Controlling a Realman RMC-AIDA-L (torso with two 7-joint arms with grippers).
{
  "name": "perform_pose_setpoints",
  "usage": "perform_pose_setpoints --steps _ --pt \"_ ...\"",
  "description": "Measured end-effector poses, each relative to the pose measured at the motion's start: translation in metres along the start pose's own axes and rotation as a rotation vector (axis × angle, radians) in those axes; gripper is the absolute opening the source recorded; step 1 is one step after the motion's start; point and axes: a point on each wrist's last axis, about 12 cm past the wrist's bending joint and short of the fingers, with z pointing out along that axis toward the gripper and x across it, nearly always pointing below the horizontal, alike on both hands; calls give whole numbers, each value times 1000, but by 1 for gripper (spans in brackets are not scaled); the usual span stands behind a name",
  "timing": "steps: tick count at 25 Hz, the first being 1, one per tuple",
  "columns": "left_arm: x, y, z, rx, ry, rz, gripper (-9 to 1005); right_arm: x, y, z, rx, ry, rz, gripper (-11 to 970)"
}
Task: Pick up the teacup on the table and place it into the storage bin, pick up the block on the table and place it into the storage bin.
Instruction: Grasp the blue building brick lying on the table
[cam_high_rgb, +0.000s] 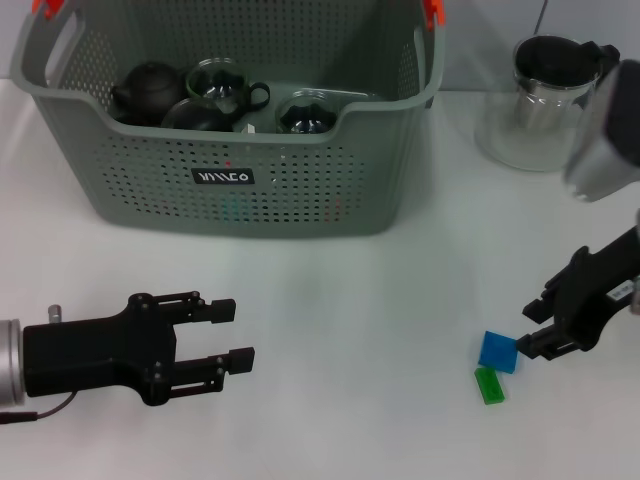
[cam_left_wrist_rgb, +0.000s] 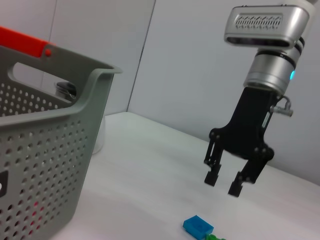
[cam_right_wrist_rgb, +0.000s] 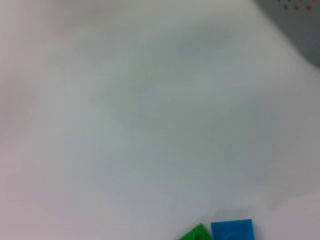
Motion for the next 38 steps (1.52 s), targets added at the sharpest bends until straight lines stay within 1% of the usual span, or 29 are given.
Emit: perform_pose_setpoints --steps 3,6,13,17,21,26,34,38 --pt "0 0 0 -2 -5 -2 658 -9 4 9 30 53 -34 532" --pt "0 0 0 -6 -13 -5 658 -12 6 17 56 83 -54 536" --pt "0 1 3 1 -17 -12 659 -10 7 31 46 94 -24 545" --pt "0 1 5 4 -17 -11 659 -10 7 32 21 63 -1 551" --pt "0 0 6 6 -18 -11 659 -8 6 34 44 96 -5 556" --pt "0 0 6 4 -26 -10 660 -11 6 40 75 101 -27 627" --pt "1 1 6 -7 -24 -12 660 -12 8 52 86 121 -57 617" --pt "2 1 6 -9 -24 -13 660 -12 8 53 88 126 -57 617"
